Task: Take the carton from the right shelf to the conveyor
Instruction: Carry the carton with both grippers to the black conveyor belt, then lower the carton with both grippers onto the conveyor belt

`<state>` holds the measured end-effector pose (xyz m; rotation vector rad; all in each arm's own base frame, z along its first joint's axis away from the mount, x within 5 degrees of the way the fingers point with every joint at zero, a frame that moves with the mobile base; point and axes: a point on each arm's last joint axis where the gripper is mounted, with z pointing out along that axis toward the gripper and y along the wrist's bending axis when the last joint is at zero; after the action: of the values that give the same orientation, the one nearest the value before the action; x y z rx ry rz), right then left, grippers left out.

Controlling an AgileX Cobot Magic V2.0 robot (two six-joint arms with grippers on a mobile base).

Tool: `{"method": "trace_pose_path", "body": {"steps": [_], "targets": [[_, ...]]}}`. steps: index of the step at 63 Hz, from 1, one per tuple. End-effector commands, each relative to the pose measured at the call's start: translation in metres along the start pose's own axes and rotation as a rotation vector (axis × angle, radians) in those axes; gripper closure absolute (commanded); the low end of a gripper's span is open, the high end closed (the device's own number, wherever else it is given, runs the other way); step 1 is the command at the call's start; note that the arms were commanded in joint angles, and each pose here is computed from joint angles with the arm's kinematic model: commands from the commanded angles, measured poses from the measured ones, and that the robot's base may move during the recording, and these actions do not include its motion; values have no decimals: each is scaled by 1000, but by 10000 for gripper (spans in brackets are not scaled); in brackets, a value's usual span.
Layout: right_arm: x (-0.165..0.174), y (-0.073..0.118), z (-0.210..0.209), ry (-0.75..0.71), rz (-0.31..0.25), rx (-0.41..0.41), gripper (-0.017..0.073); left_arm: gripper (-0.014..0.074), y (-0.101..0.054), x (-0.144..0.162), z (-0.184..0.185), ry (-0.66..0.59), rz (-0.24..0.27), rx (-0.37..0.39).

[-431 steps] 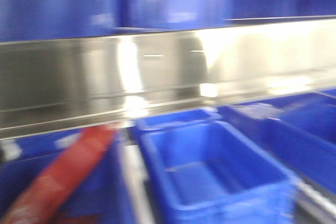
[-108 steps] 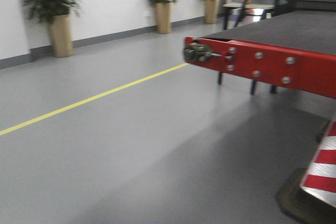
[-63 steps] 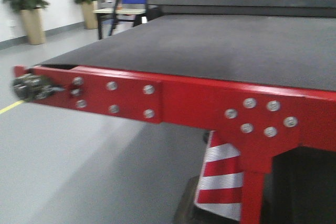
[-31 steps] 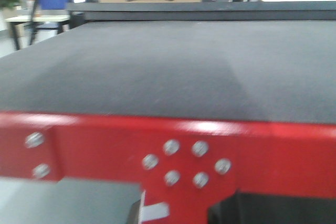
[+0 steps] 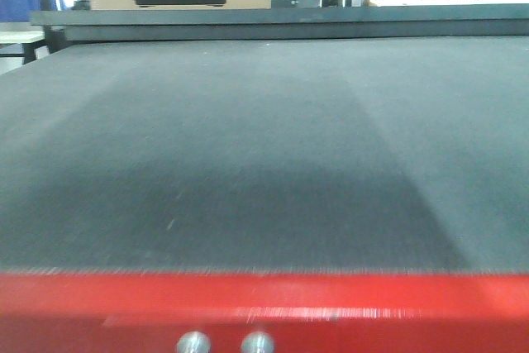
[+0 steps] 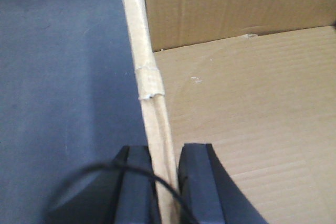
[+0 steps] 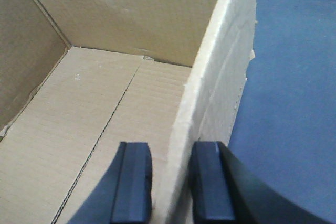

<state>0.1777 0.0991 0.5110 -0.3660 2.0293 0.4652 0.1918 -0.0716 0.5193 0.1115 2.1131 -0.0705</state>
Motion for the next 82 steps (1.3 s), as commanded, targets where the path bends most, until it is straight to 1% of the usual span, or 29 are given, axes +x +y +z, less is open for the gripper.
{"method": "trace_pose_path", "body": {"steps": [1,82], "targets": [[-4,3,-15,-61,-30,-26,627,610,12,-6,-4,-55,48,-117],[-4,3,-15,-61,-30,-26,627,610,12,-6,-4,-55,48,-117]]}}
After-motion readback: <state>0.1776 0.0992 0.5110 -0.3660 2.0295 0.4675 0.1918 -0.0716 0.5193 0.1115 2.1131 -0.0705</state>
